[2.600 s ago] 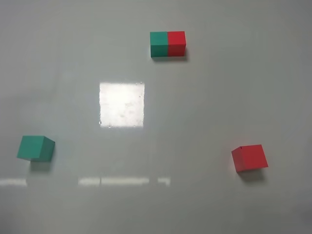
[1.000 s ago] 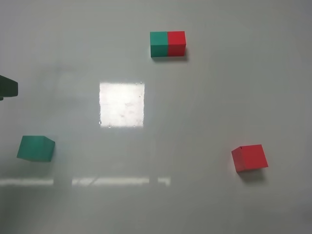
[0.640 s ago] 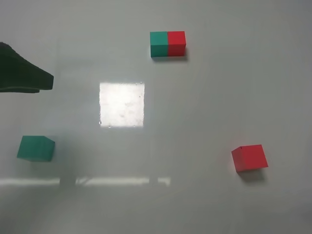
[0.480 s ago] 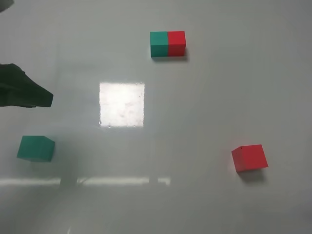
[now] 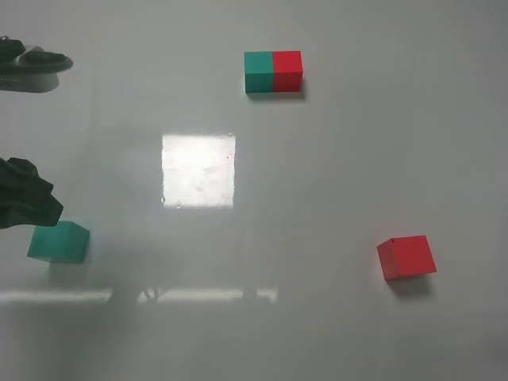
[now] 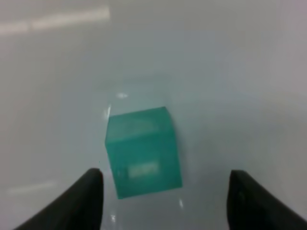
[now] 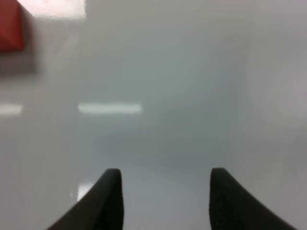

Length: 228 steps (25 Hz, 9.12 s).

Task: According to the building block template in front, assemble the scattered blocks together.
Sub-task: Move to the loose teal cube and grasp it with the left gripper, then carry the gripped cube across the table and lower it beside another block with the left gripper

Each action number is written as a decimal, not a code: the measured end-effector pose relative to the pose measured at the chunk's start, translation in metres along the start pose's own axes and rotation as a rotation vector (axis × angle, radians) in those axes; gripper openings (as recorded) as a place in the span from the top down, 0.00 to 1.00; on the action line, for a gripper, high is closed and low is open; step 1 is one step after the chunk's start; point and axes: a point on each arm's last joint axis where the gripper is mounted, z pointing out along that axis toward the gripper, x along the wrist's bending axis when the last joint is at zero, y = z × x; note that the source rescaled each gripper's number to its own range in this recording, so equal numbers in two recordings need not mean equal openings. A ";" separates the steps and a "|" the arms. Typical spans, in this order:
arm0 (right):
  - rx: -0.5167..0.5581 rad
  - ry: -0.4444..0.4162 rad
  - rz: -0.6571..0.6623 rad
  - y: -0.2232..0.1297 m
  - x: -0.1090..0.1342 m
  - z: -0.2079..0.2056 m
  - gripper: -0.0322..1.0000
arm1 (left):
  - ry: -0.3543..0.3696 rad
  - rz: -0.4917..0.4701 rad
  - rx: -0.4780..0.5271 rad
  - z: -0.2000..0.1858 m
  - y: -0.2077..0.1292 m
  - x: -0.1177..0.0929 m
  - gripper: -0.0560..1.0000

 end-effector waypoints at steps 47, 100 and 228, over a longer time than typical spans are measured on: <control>0.000 0.000 0.000 0.000 0.000 0.000 0.89 | 0.109 -0.107 -0.001 0.067 -0.019 -0.006 0.02; 0.000 0.000 0.000 0.000 0.000 0.000 0.89 | 0.160 0.541 -0.138 0.009 0.037 0.018 0.73; 0.000 0.000 0.000 0.000 0.000 0.000 0.89 | 0.039 1.415 -0.056 0.105 0.081 -0.119 0.07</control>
